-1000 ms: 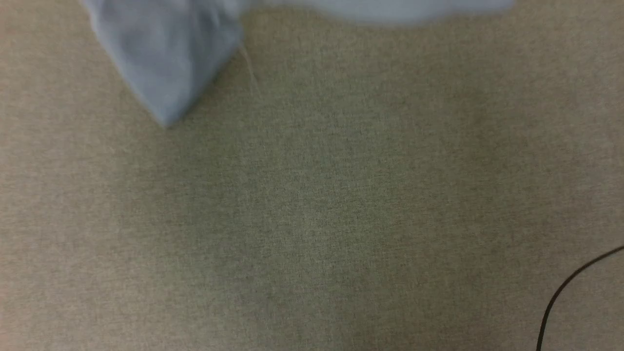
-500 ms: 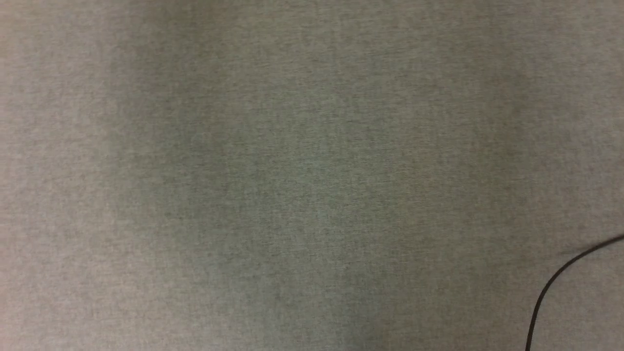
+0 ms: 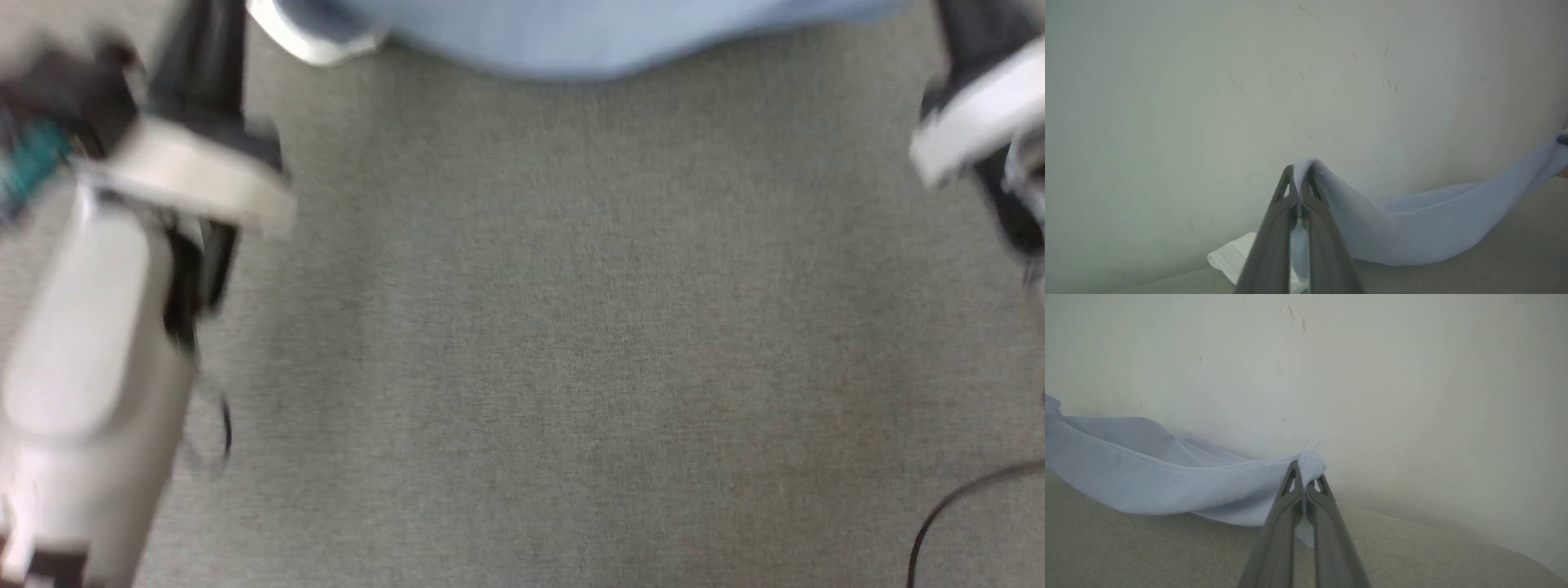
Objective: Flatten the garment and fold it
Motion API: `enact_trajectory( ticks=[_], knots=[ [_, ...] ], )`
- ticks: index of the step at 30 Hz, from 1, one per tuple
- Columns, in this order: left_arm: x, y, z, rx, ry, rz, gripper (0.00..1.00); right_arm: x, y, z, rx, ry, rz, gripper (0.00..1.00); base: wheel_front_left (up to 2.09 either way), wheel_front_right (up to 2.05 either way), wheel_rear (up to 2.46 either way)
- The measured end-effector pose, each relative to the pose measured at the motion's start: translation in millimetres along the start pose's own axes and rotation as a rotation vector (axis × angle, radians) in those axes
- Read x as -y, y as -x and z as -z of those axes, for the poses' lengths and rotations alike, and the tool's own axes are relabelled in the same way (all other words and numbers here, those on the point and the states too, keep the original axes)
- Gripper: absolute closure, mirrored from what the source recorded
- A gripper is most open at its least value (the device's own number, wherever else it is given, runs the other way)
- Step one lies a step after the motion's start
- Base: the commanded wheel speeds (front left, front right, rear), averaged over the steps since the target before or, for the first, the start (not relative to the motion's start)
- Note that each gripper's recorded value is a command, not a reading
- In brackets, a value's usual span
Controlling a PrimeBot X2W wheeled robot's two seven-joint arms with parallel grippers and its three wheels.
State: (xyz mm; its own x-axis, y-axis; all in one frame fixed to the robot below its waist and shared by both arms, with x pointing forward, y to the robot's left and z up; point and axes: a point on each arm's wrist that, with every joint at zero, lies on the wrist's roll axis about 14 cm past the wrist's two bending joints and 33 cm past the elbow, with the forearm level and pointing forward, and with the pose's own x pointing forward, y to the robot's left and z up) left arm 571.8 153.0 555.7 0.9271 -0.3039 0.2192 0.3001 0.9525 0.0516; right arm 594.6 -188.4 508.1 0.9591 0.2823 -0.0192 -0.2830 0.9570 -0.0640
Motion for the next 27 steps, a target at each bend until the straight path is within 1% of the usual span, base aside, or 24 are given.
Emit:
enact_trajectory(
  ticks=[5, 9, 12, 16, 19, 21, 23, 25, 27],
  knots=[
    [5, 73, 22, -0.204, -0.01, 0.004, 1.0, -19, 51, 24, -0.102, -0.019, -0.042, 1.0, 0.0, 0.0, 0.0],
    [13, 131, 33, -0.357, 0.034, -0.001, 1.0, -27, 91, 34, -0.172, -0.042, -0.056, 1.0, 0.0, 0.0, 0.0],
    [17, 167, 34, -0.446, 0.058, -0.005, 1.0, -32, 120, 42, -0.238, -0.037, -0.069, 1.0, 0.0, 0.0, 0.0],
    [31, 207, 31, -0.552, 0.065, 0.029, 1.0, -31, 153, 48, -0.323, -0.001, -0.075, 1.0, 0.0, 0.0, 0.0],
    [42, 239, 31, -0.645, 0.096, 0.052, 1.0, -37, 174, 47, -0.378, -0.006, -0.083, 1.0, 0.0, 0.0, 0.0],
    [49, 258, 30, -0.699, 0.114, 0.063, 1.0, -39, 191, 53, -0.441, -0.007, -0.083, 1.0, 0.0, 0.0, 0.0],
    [54, 272, 25, -0.721, 0.121, 0.078, 1.0, -37, 212, 61, -0.521, -0.001, -0.077, 1.0, 0.0, 0.0, 0.0],
    [59, 282, 19, -0.73, 0.134, 0.089, 1.0, -38, 230, 67, -0.582, -0.046, -0.064, 1.0, 0.0, 0.0, 0.0],
    [64, 295, 18, -0.755, 0.147, 0.091, 1.0, -41, 247, 71, -0.632, -0.067, -0.065, 1.0, 0.0, 0.0, 0.0]
  ],
)
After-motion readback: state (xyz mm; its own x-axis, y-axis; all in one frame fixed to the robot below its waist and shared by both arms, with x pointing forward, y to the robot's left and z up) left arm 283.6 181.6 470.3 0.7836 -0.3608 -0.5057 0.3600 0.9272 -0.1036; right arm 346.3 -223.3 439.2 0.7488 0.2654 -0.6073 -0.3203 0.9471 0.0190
